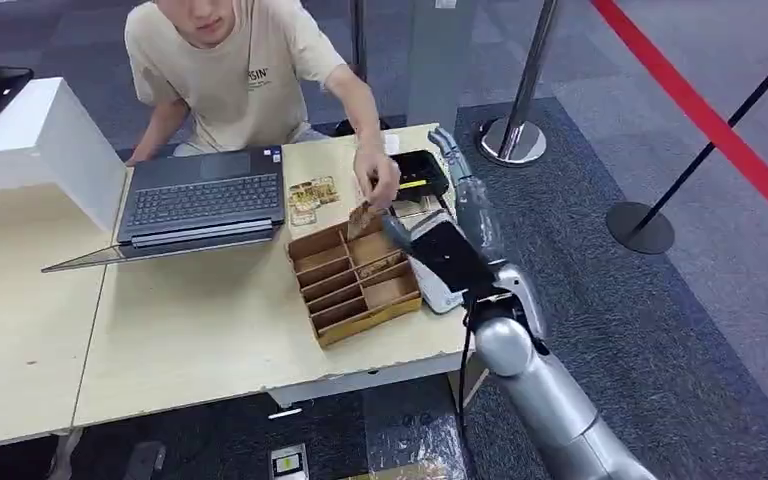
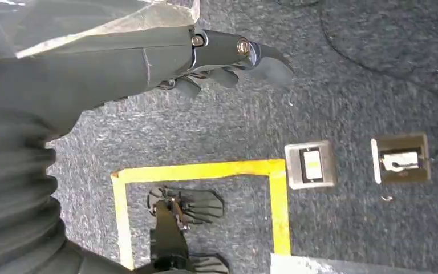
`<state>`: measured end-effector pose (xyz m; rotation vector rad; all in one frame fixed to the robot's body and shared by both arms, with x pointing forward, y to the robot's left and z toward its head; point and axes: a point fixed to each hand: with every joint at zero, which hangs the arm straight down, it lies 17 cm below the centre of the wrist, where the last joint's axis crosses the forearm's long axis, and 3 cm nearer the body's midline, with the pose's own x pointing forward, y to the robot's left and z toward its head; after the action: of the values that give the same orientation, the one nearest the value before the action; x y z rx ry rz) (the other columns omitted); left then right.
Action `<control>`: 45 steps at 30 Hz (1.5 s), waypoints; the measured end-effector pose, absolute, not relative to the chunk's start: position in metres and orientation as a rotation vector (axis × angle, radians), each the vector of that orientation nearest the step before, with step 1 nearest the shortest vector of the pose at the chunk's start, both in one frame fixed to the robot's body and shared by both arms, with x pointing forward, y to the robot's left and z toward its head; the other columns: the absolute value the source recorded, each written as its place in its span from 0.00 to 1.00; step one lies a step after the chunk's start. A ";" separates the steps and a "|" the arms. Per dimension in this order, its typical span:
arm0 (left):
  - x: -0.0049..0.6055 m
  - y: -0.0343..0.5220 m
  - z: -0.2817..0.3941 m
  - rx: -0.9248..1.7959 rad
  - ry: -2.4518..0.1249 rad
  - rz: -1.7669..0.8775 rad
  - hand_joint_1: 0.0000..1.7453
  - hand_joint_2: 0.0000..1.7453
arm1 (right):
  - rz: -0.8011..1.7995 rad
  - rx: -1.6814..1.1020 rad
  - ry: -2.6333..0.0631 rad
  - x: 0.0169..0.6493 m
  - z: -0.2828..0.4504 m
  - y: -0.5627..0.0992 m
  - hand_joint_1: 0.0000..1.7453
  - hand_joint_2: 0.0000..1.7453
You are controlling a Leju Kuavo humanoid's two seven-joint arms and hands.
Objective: Pass the card to the sensor for recognition and then transmit it.
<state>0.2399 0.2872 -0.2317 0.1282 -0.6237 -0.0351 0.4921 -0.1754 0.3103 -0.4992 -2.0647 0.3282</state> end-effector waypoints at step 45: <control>0.189 0.314 -0.250 0.190 -0.524 0.047 0.00 1.00 | -0.164 -0.334 -2.282 0.390 0.471 -0.231 0.00 0.00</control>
<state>0.1888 0.3137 -0.2503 0.1904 -0.5238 0.0470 0.3902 -0.2313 0.4709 -0.3336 -2.2818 -0.1638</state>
